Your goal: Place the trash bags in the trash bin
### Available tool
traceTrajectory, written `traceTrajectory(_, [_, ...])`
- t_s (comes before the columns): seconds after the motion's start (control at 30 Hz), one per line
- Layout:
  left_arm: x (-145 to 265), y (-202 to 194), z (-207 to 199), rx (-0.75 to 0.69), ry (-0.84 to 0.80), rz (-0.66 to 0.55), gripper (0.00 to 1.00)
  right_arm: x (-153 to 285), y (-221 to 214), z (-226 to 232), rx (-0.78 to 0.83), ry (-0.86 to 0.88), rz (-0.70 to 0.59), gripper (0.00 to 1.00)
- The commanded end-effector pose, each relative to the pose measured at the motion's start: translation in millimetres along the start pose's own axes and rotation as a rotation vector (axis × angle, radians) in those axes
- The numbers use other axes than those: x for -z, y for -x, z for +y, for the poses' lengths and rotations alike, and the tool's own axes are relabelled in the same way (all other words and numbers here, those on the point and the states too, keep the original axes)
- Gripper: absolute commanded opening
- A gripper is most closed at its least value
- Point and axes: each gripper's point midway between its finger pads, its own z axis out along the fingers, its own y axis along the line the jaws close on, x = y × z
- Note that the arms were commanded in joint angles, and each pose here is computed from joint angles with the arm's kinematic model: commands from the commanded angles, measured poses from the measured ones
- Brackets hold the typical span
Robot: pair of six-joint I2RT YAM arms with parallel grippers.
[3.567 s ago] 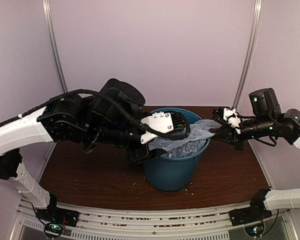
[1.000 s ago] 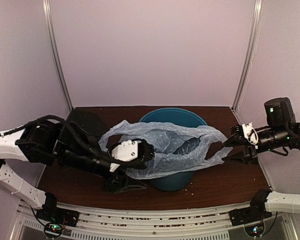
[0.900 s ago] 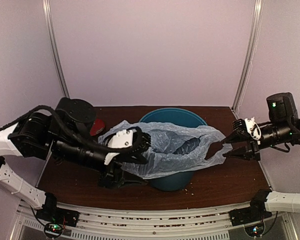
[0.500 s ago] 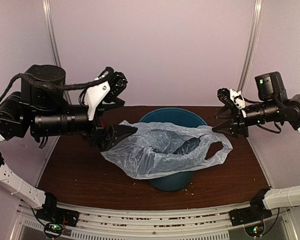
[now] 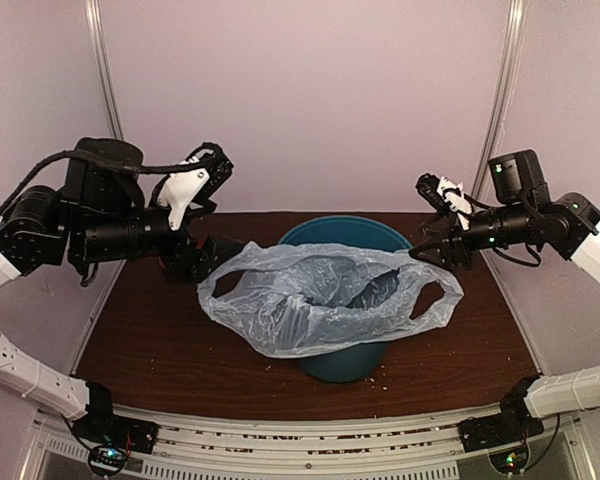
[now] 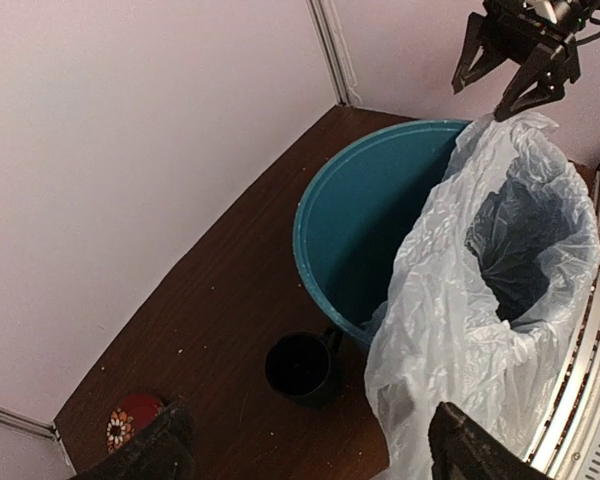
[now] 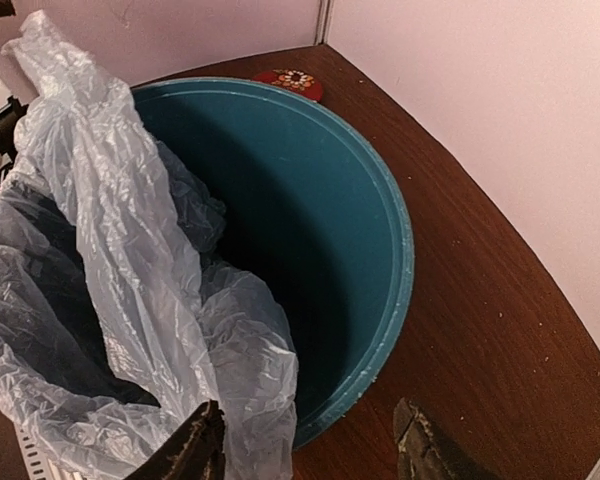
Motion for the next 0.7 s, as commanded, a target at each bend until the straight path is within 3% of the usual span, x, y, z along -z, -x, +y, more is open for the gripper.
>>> traceTrajectory(0.0, [-6.6, -1.3, 4.3, 0.043, -0.046, 0.014, 0.83, 9.2, 7.5, -36.1, -0.094, -0.156, -0.076, 0.57])
traceTrajectory(0.1, [-12.8, -5.0, -6.0, 0.04, -0.115, 0.038, 0.83, 21.4, 5.6, -55.7, -0.135, -0.219, -0.099, 0.55])
traceTrajectory(0.23, [-18.8, -8.2, -11.6, 0.04, -0.134, 0.049, 0.82, 28.6, 5.2, -29.4, -0.085, -0.109, -0.109, 0.55])
traceTrajectory(0.47, [10.7, 20.1, -15.2, 0.045, -0.217, -0.061, 0.8, 40.4, -2.1, 6.7, -0.02, 0.025, -0.11, 0.58])
traceTrajectory(0.67, [-10.2, -12.4, -37.1, 0.008, -0.295, 0.097, 0.78, 28.2, -30.3, 17.3, -0.007, 0.08, -0.03, 0.58])
